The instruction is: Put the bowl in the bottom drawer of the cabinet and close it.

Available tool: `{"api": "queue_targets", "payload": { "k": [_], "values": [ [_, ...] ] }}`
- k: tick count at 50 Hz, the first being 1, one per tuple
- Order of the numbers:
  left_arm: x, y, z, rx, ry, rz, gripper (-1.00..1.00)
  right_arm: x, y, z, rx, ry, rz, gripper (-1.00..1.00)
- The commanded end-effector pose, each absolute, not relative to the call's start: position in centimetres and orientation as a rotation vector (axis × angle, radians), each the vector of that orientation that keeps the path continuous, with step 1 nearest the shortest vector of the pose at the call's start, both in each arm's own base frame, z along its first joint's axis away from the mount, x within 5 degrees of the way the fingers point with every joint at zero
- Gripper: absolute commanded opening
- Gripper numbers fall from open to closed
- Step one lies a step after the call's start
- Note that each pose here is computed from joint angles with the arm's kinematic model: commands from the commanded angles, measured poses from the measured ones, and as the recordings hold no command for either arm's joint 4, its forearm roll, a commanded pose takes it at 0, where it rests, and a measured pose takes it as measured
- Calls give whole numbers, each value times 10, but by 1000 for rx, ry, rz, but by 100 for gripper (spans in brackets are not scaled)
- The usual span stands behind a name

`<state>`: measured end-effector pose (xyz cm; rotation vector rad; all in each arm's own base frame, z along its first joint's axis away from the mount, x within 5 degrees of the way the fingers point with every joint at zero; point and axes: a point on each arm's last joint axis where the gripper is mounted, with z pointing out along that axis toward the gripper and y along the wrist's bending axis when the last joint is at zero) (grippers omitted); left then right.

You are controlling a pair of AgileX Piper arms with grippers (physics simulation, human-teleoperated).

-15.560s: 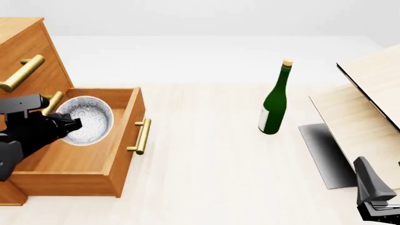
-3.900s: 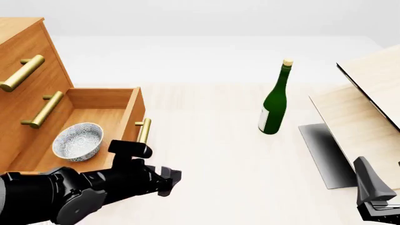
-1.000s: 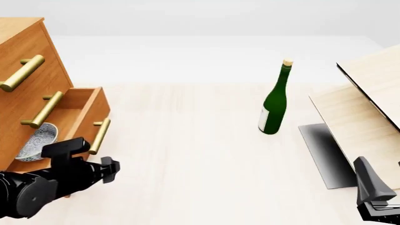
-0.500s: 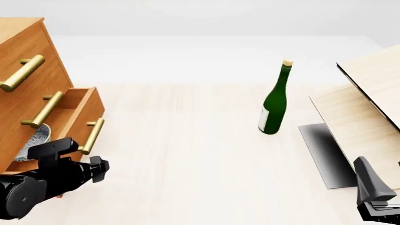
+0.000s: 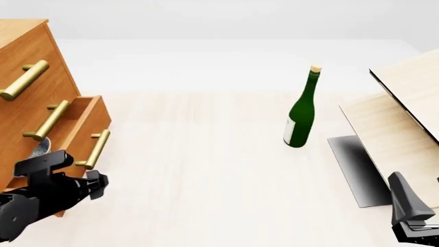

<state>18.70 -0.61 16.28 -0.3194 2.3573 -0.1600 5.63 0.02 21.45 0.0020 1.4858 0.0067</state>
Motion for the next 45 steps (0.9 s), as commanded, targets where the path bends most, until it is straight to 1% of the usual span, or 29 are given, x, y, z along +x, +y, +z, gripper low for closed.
{"api": "queue_targets", "payload": {
  "k": [1,45],
  "values": [
    [185,2,166,-370,2335,-144,100,56,0,215,2,1486,6,100],
    [187,34,170,-466,2264,-26,100,56,0,215,2,1486,6,100]
  ]
}}
